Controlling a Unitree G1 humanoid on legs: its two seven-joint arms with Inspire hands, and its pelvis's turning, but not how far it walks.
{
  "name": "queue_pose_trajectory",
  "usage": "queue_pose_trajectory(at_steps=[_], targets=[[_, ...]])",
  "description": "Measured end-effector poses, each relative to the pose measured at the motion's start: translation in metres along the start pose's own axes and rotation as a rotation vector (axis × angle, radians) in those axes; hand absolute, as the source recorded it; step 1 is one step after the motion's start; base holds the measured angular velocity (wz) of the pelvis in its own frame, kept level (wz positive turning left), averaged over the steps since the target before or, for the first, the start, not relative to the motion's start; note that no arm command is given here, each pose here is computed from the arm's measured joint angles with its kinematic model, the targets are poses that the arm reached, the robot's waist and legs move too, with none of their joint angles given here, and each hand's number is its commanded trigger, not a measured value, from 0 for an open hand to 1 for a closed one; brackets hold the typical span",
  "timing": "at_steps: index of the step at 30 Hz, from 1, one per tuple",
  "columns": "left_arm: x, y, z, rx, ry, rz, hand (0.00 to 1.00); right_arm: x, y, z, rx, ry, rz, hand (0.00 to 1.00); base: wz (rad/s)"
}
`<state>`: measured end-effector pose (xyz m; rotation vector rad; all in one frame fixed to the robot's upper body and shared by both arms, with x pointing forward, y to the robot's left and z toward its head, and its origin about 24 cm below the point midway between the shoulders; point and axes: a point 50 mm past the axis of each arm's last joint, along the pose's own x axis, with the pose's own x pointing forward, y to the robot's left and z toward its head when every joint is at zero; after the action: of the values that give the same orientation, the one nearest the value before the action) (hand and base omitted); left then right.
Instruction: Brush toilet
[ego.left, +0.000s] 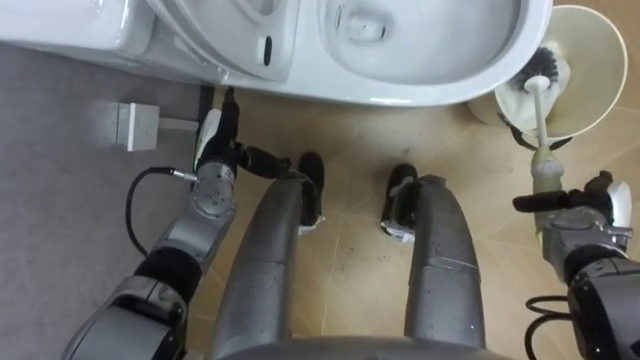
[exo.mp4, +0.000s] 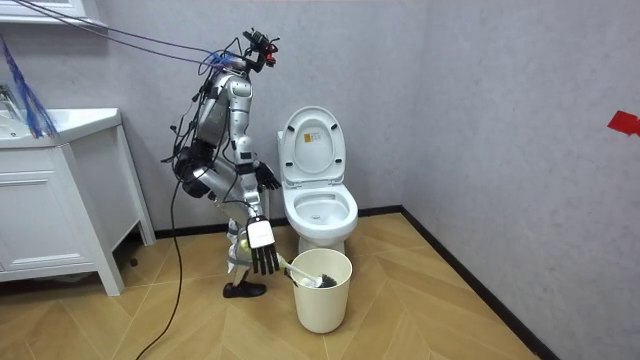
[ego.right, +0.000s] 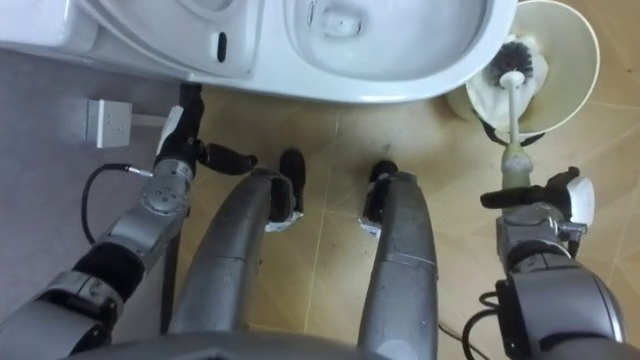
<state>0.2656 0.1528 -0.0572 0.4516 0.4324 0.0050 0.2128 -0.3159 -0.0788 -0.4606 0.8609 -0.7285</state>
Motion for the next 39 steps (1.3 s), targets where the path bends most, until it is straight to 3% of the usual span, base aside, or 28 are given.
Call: queue_pose_trajectory(at_steps=[19,20,21,23,39], targets=[[0.0,-0.001,0.01,-0.028,-0.035,-0.011,0.0,-0.001,0.005,-0.002,0.083,0.046,0.061,0.02,0.0],[0.0,-0.001,0.011,-0.027,-0.042,-0.012,0.0,-0.001,0.006,-0.002,0.086,0.048,0.072,0.42,0.0],[0.001,-0.002,0.013,-0.027,-0.047,-0.017,0.0,-0.001,0.007,-0.002,0.078,0.045,0.079,0.66,0.0],[0.001,-0.003,0.015,-0.03,-0.051,-0.023,0.0,-0.002,0.007,-0.003,0.07,0.044,0.093,1.0,0.0],[0.0,-0.013,0.019,-0.038,-0.063,-0.069,0.0,-0.002,0.01,-0.006,0.035,0.038,0.155,1.0,0.0]])
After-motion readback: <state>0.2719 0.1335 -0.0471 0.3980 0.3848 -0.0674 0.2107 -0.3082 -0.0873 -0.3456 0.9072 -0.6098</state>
